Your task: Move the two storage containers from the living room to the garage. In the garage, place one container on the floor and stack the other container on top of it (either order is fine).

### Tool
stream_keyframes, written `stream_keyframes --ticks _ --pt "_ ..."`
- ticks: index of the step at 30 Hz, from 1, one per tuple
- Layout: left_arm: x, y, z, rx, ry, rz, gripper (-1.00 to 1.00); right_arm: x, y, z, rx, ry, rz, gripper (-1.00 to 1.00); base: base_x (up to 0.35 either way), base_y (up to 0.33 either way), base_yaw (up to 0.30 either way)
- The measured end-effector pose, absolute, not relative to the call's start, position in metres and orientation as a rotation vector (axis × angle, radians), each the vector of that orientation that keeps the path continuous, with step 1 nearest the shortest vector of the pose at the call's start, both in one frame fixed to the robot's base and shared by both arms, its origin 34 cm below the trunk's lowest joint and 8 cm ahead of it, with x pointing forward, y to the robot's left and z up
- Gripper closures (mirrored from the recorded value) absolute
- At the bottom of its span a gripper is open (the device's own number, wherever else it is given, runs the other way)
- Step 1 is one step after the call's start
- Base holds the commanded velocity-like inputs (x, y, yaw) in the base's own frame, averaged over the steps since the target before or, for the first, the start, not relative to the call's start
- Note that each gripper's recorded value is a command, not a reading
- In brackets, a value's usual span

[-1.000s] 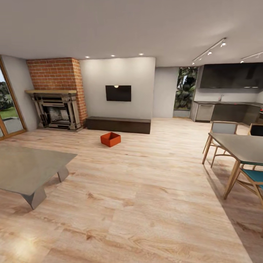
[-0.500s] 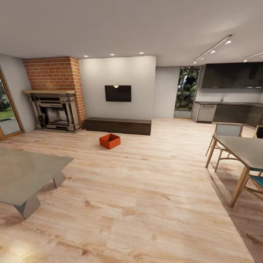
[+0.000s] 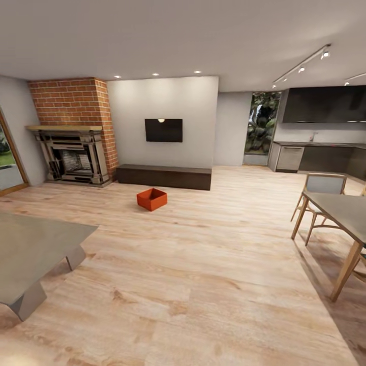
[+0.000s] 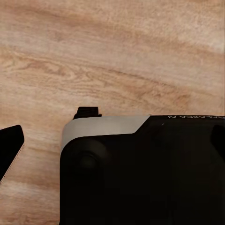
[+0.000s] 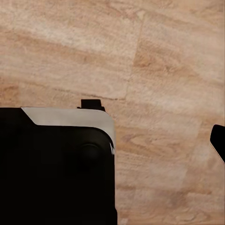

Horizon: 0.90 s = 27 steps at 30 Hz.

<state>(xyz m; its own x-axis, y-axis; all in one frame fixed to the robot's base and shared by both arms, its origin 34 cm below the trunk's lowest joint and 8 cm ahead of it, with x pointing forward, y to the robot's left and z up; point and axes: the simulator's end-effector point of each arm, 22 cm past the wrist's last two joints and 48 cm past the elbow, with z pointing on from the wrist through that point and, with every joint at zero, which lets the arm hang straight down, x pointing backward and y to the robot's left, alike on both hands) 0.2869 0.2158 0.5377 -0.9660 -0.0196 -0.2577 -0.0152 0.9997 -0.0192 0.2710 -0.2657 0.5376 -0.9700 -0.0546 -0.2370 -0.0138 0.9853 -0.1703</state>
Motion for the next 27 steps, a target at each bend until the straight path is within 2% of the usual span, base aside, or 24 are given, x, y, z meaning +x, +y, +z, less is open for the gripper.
stream_keyframes --ticks 27 --pt "0.2869 0.2158 0.5377 -0.025 2.881 -0.025 -1.0 0.2709 -0.2658 0.5376 -0.051 2.888 -0.246 -1.0 0.317 0.0 0.0"
